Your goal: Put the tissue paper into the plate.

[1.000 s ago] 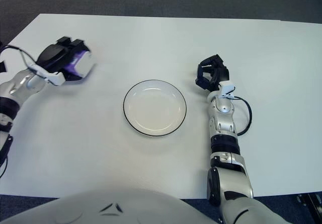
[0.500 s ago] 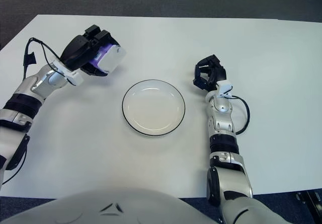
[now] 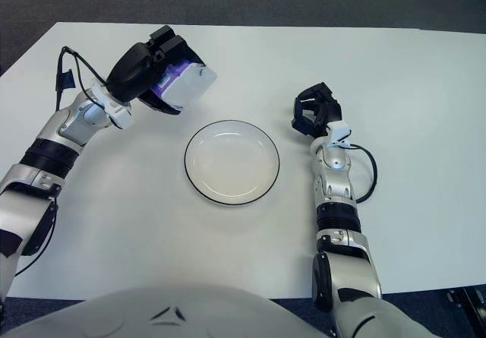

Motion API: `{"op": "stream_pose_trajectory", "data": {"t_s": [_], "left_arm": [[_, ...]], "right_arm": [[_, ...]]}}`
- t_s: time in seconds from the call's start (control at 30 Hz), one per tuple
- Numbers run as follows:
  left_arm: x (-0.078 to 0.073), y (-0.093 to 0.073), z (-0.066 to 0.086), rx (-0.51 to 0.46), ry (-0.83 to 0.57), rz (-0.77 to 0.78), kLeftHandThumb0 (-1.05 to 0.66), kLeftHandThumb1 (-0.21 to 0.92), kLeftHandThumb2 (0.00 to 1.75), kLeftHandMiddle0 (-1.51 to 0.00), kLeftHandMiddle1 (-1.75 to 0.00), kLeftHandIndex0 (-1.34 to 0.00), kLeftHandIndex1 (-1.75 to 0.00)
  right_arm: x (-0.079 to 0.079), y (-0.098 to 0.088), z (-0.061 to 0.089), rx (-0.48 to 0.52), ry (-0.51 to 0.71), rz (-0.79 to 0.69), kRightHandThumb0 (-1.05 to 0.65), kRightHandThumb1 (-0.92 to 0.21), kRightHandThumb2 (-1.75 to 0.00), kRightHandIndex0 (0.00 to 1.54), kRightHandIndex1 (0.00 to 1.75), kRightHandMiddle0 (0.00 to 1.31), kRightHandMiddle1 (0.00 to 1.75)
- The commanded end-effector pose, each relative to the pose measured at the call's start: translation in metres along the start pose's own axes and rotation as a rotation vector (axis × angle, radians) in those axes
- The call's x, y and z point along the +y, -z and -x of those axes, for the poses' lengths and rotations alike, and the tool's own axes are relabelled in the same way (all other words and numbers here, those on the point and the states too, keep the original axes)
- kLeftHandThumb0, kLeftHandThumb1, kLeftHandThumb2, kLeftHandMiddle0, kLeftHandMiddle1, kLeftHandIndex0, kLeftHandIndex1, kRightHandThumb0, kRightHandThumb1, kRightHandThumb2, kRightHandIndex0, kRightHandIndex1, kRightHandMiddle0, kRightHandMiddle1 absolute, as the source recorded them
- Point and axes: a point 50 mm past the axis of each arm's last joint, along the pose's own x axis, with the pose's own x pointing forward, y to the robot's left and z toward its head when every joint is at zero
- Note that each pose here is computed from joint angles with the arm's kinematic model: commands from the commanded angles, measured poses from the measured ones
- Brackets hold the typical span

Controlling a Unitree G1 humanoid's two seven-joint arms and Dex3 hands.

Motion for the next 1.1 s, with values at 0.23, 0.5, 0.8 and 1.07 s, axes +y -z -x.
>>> {"op": "stream_pose_trajectory", "data": {"t_s": [0.23, 0.5, 0.8, 1.07], "left_arm": [[0.000, -0.029, -0.015, -0.170, 0.072, 0.064, 0.04, 0.12, 1.55, -0.76, -1.74, -0.55, -1.75], [-0.006, -0.042, -0.021, -0.178, 0.142, 0.129, 0.00, 0.13, 1.53, -0.75, -1.72, -0.52, -1.75], [-0.017, -0.054, -0.030, -0.224, 0.218, 0.173, 0.00, 0.14, 1.53, -0.75, -1.73, -0.52, -1.75], [-0.029, -0.058, -0.031, -0.247, 0.246, 0.159, 0.00, 0.07, 1.61, -0.80, -1.74, -0.56, -1.75]], "right_arm": [[0.004, 0.065, 0.055, 0.264, 0.031, -0.038, -0.41, -0.57, -0.99, 0.67, 1.73, 0.42, 1.75], [0.005, 0.063, 0.056, 0.257, 0.022, -0.020, -0.41, -0.56, -1.00, 0.63, 1.70, 0.42, 1.75], [0.007, 0.063, 0.054, 0.268, 0.042, -0.012, -0.42, -0.53, -1.05, 0.64, 1.74, 0.45, 1.75], [0.010, 0.064, 0.051, 0.299, 0.063, -0.022, -0.42, -0.50, -1.08, 0.63, 1.71, 0.47, 1.75]]}}
